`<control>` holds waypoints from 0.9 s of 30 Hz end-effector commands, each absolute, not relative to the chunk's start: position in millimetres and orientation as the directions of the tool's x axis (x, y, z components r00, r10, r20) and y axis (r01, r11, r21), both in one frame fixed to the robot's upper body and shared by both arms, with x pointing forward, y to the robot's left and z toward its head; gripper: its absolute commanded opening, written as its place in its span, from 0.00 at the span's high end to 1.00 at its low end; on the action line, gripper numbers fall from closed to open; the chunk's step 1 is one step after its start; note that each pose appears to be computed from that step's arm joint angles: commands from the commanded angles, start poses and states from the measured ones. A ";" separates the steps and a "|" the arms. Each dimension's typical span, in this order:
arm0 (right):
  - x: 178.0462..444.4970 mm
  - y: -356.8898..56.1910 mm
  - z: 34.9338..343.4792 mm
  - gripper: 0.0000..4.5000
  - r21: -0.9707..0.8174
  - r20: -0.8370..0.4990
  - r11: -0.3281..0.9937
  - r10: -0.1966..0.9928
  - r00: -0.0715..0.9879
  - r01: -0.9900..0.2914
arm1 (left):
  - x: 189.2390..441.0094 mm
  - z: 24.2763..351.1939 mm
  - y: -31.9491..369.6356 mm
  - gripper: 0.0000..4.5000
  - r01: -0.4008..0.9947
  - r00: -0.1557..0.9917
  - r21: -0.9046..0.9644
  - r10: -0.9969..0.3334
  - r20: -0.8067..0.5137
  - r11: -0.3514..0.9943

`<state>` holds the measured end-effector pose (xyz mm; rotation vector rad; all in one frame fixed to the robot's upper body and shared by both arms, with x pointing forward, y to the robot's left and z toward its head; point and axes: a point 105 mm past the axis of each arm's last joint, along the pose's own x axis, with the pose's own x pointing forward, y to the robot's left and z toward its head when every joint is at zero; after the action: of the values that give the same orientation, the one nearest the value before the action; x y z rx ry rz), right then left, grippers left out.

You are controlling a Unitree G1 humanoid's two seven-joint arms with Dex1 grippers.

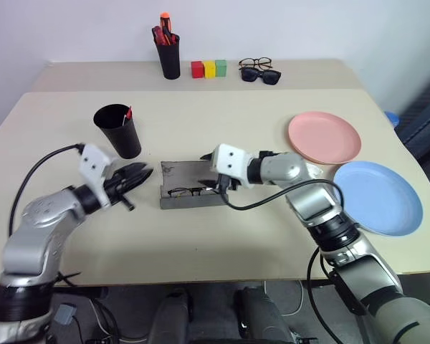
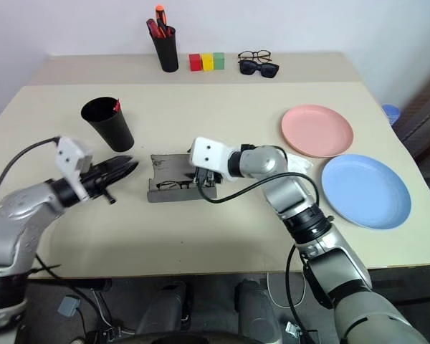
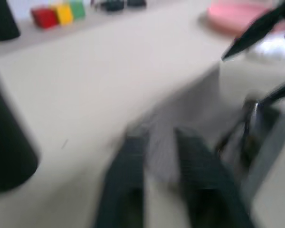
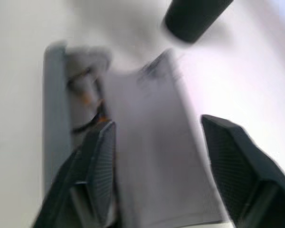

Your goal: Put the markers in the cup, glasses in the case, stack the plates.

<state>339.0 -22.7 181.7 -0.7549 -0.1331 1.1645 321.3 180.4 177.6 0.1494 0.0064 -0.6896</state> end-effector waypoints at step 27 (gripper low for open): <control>312.0 -93.0 210.7 0.37 -0.585 -0.216 0.344 0.807 0.549 -0.735 | 363.1 148.4 122.1 0.96 0.634 0.590 -0.135 -0.589 -0.552 0.761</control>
<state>311.2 -91.1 197.6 -0.6766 -0.0656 1.0285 371.8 122.3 140.9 0.0621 0.6367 -0.6892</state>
